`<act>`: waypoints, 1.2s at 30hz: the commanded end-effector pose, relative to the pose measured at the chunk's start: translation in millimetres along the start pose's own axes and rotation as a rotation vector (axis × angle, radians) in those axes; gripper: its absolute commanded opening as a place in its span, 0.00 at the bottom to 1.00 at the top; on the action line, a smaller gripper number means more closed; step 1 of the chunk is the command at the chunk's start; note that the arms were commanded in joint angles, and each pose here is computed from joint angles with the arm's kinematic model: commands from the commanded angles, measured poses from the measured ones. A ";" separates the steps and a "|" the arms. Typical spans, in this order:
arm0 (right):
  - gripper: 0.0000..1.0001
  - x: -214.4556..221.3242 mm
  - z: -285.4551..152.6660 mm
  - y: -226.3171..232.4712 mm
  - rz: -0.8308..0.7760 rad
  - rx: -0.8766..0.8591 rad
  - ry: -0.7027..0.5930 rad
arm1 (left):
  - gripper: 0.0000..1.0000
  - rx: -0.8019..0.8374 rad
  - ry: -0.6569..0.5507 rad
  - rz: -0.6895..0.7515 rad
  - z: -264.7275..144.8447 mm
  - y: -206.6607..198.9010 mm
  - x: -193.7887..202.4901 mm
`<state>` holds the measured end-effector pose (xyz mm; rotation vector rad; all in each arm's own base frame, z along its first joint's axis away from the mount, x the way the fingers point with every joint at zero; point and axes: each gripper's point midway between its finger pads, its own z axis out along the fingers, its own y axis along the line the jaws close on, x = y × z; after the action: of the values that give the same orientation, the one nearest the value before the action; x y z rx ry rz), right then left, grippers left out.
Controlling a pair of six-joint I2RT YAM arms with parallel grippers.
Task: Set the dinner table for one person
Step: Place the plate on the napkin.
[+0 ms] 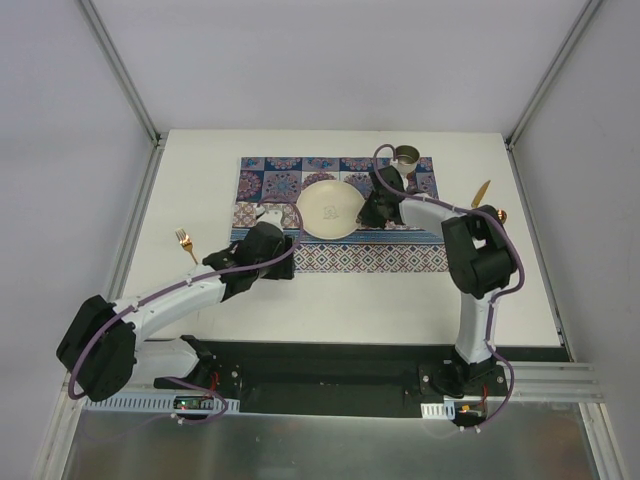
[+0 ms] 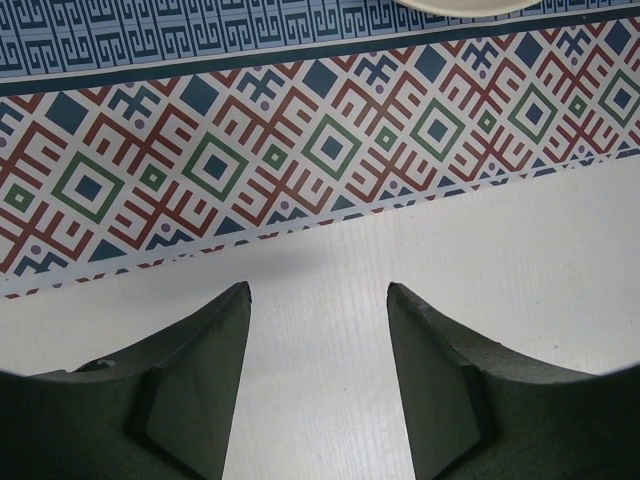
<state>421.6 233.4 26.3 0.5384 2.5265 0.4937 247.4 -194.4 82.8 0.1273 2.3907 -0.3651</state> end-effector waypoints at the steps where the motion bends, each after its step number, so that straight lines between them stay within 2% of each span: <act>1: 0.01 -18.7 4.5 7.2 0.041 0.036 -0.068 | 0.56 0.021 -0.039 0.007 -6.1 -0.8 -5.4; 23: 0.01 -21.0 6.2 -0.9 0.017 0.058 -0.068 | 0.56 -0.009 -0.050 0.017 -4.8 6.7 -5.2; 26: 0.21 -20.6 5.7 0.5 0.013 0.054 -0.067 | 0.56 -0.006 -0.049 0.020 -4.6 5.7 -5.5; 27: 0.32 -20.9 5.1 0.9 0.012 0.050 -0.065 | 0.56 -0.009 -0.045 0.021 -3.9 6.3 -4.3; 29: 0.38 -21.7 2.9 1.8 0.013 0.047 -0.068 | 0.56 -0.014 -0.045 0.020 -3.3 7.6 -3.8; 30: 0.50 -22.1 1.4 2.1 0.011 0.045 -0.069 | 0.56 -0.015 -0.045 0.020 -3.3 7.8 -3.9; 33: 0.56 -24.4 -5.7 5.7 0.009 0.033 -0.074 | 0.56 -0.024 -0.045 0.021 -2.3 9.6 -3.7; 36: 0.56 -30.3 -18.5 14.2 -0.002 0.011 -0.080 | 0.56 -0.031 -0.045 0.018 -1.5 10.9 -4.1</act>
<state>441.2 236.9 33.7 0.5659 2.4721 0.4802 243.7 -189.2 82.7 0.1427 2.3766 -0.3589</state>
